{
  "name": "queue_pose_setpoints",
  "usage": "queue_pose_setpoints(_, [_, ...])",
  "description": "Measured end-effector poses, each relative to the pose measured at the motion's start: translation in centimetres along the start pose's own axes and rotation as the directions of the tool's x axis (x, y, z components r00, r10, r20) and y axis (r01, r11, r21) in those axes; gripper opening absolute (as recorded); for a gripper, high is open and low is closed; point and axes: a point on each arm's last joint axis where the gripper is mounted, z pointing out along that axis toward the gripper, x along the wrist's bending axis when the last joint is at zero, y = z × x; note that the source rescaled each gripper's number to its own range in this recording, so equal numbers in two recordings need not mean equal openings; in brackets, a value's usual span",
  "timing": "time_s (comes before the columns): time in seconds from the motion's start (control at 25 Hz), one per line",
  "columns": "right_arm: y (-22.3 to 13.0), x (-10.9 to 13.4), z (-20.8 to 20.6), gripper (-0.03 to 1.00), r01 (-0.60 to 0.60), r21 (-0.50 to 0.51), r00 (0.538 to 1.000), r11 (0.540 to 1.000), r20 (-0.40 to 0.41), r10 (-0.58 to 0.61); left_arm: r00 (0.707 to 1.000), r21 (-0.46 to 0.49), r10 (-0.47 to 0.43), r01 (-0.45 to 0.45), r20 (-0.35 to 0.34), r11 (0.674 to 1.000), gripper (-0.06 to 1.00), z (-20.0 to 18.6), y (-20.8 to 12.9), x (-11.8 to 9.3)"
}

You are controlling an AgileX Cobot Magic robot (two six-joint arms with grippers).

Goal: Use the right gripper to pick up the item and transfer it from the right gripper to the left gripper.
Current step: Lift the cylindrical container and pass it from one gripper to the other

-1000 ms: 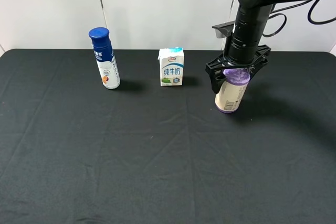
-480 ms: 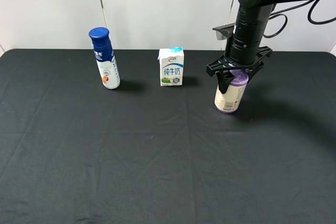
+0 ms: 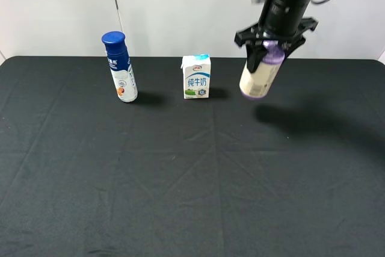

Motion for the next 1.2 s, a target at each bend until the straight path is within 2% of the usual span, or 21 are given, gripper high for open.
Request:
queue_pose_setpoints(0.32, [-0.8,0.9,-4.0,0.01,-0.007,-0.086,0.997,0.996,-0.074,0.000,1.000,0.000,0.000,0.000,0.000,1.000,1.00,0.0,0.0,0.0])
queue_pose_setpoints(0.68, [-3.8,1.9,-8.0,0.01,0.062,-0.160,0.983,0.985,-0.163,-0.089,1.000,0.000,0.000,0.000,0.000,1.000,1.00,0.0,0.0,0.0])
queue_pose_setpoints(1.08, [-7.4,3.1,-9.5,0.01,0.198,-0.203,0.933,0.959,-0.261,-0.248,1.000,0.000,0.000,0.000,0.000,1.000,1.00,0.0,0.0,0.0])
queue_pose_setpoints(1.2, [-8.4,3.5,-8.9,0.01,0.245,-0.204,0.902,0.948,-0.310,-0.300,1.000,0.000,0.000,0.000,0.000,1.000,1.00,0.0,0.0,0.0])
